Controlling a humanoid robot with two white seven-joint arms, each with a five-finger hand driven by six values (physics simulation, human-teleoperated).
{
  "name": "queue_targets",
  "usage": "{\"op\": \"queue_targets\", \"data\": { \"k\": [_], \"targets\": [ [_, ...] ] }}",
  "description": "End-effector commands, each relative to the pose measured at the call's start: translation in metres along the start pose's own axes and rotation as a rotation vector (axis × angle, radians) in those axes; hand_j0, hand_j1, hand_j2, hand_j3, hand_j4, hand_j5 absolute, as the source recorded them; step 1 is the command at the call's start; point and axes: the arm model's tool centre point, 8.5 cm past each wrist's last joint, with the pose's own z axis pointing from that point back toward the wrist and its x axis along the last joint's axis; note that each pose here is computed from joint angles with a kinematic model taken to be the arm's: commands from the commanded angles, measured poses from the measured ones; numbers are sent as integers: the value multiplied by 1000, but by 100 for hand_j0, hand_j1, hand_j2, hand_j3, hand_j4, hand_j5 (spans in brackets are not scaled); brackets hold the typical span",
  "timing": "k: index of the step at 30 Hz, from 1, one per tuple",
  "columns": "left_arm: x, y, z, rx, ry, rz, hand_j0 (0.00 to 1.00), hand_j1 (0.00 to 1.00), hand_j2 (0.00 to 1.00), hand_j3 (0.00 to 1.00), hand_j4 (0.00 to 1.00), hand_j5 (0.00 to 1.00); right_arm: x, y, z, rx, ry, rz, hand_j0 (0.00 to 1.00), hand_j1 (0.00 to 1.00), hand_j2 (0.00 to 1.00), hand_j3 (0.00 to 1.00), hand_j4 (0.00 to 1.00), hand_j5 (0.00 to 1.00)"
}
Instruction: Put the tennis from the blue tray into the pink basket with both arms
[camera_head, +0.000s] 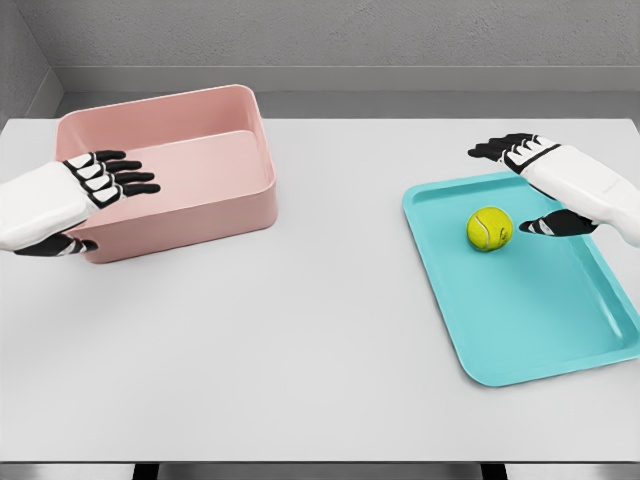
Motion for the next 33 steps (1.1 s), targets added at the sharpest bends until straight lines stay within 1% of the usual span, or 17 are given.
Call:
{"op": "queue_targets", "data": {
  "k": [1,2,5,6,7,8,10,12,14,15,16,19,21,22,24,29,33],
  "targets": [
    [0,0,1,-5,-1,5,100,100,100,100,100,100,0,-1,0,-2,1,-1,100,100,100,100,100,100],
    [5,-11,1,-29,-12,24,100,100,100,100,100,100,-1,-2,0,-5,4,-1,100,100,100,100,100,100],
    [11,-21,-1,-47,-27,41,100,100,100,100,100,100,-6,3,0,-1,26,-15,100,100,100,100,100,100],
    [11,-20,-1,-46,-27,40,100,100,100,100,100,100,-13,3,1,-1,61,-18,100,100,100,100,100,100],
    [11,-20,-1,-49,-27,40,100,100,100,100,100,100,-25,6,1,9,144,-23,100,100,100,100,100,100],
    [11,-21,-1,-56,-27,39,100,100,100,100,100,100,-25,7,-4,8,146,-28,100,100,100,100,100,100],
    [11,-23,-1,-85,-28,38,100,100,100,100,100,100,-22,18,-18,47,130,-36,100,100,100,100,100,100],
    [11,-23,-1,-90,-27,37,100,100,100,100,100,100,-17,18,-38,179,145,-38,100,100,100,100,100,100],
    [11,-23,-1,-88,-28,37,100,100,100,100,100,100,-15,20,-54,283,205,-54,100,100,100,100,100,100],
    [10,-21,-1,-89,-25,32,100,100,100,100,100,100,-15,20,-56,320,214,-56,100,100,100,100,100,100],
    [9,-20,-1,-87,-23,27,100,100,100,100,100,100,-16,19,-56,335,223,-59,100,100,100,100,100,100],
    [8,-20,0,-92,-19,17,100,100,100,100,100,100,-18,17,-57,354,239,-61,100,100,100,100,100,100],
    [8,-20,0,-93,-21,16,100,100,100,100,100,100,-31,15,-55,342,274,-68,100,100,100,100,100,100],
    [8,-20,0,-93,-21,16,100,100,100,100,100,100,-35,10,-55,333,288,-66,100,100,100,100,100,100],
    [8,-21,0,-97,-21,15,100,100,100,100,100,100,-32,10,-61,327,276,-70,100,100,100,100,100,100],
    [7,-19,1,-95,-17,11,100,100,100,100,100,100,-28,24,-63,376,265,-70,100,100,100,100,100,100],
    [7,-20,1,-97,-18,12,100,100,100,100,100,100,-29,32,-61,405,274,-75,100,100,100,100,100,100]
  ]
}}
